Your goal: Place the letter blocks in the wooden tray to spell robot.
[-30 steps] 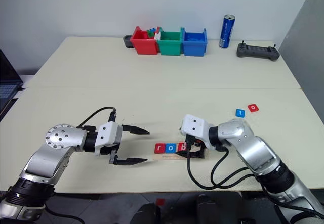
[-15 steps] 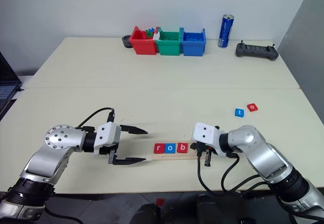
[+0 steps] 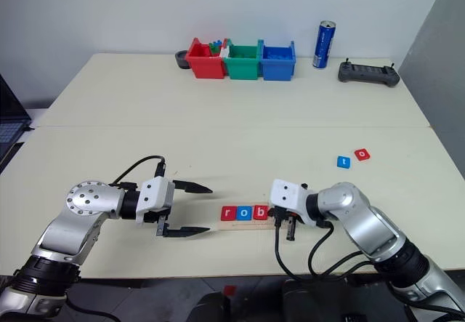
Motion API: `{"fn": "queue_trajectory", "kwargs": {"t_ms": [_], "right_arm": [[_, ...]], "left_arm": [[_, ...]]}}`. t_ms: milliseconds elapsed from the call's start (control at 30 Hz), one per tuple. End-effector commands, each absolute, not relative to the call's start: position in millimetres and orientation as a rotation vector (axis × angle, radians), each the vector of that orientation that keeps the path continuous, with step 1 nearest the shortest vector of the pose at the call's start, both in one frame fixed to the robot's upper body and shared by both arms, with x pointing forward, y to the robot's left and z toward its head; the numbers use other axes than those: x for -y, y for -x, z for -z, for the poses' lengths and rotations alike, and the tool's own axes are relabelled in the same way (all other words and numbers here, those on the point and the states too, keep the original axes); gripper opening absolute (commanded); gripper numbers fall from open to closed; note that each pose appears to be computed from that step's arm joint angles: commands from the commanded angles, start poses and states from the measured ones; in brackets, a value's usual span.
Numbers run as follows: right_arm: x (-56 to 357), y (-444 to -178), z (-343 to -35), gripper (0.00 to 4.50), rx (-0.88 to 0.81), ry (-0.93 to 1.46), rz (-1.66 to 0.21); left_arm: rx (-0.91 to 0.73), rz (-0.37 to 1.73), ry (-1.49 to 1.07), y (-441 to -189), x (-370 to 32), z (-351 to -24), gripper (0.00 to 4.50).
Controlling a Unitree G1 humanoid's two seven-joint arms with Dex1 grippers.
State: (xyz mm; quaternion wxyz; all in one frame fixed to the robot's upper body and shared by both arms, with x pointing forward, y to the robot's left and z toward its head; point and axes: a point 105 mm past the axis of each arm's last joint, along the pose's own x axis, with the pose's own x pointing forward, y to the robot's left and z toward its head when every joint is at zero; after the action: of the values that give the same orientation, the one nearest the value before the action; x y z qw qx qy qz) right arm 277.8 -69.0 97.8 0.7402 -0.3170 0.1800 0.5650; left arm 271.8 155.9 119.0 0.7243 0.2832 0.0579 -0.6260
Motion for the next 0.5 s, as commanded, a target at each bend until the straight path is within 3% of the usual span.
{"fn": "queue_trajectory", "kwargs": {"t_ms": [33,267,400,500], "right_arm": [[65.0,-282.2,-107.9,0.06,-0.342,0.722,-1.229],[68.9,-284.7,-115.2,0.06,-0.323,0.731,-1.214],[77.3,-282.7,-141.8,0.06,-0.243,0.651,-1.179],[94.2,-291.2,-155.8,0.6,-0.198,0.557,-1.038]], "left_arm": [[-0.09,1.377,-0.646,-272.8,-155.2,-124.4,4.5],[-0.088,1.376,-0.643,-273.2,-156.3,-123.2,4.5],[-0.082,1.36,-0.625,-273.0,-157.8,-124.2,4.5],[-0.078,1.355,-0.615,-272.7,-158.0,-124.8,4.5]]}}
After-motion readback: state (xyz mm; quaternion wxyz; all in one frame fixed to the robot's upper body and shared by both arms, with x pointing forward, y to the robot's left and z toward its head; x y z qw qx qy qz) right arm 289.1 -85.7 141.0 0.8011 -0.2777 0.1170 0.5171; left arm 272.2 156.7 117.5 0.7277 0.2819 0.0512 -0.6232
